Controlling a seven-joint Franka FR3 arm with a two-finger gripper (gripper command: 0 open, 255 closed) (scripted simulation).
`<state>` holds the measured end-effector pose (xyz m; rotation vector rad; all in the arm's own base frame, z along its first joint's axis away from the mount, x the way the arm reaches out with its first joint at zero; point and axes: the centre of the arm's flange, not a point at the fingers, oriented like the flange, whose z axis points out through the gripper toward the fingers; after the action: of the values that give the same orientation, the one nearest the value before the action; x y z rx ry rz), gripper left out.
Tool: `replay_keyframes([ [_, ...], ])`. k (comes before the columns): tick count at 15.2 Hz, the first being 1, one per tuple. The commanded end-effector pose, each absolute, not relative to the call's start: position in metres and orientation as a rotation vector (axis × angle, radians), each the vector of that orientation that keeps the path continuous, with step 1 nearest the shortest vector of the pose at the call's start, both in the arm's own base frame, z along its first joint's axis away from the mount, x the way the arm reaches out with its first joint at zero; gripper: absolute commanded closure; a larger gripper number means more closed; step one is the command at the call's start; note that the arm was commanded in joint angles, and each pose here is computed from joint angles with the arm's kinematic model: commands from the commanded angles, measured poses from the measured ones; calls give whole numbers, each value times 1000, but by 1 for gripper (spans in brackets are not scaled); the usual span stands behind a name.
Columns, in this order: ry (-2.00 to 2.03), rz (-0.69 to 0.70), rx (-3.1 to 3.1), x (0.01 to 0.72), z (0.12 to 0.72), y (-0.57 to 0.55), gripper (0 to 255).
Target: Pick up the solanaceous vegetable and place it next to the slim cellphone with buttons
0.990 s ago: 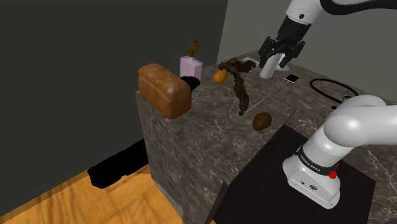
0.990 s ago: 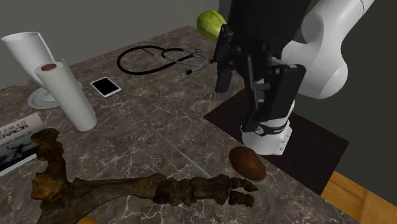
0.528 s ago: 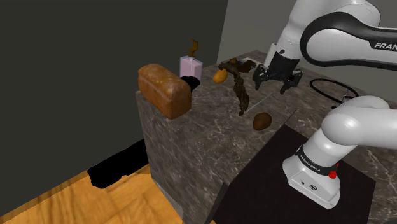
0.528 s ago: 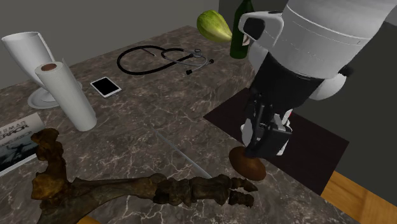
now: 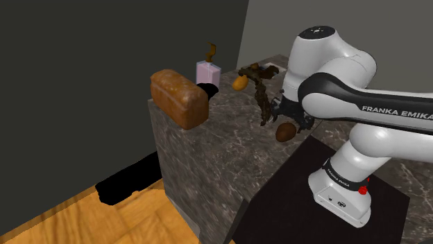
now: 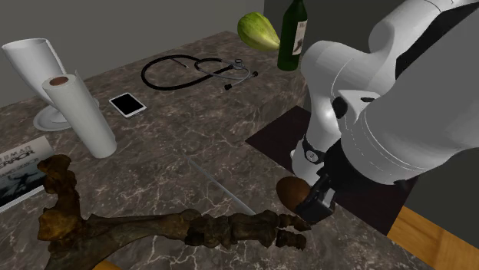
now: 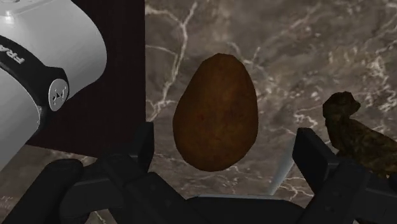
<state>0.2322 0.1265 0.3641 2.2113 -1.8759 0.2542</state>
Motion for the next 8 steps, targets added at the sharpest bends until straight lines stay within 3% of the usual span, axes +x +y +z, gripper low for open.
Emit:
replay_keyframes([
  [1,-1927,255,2155,232,349,130,0],
  [8,-1927,255,2155,231,316,120,0],
])
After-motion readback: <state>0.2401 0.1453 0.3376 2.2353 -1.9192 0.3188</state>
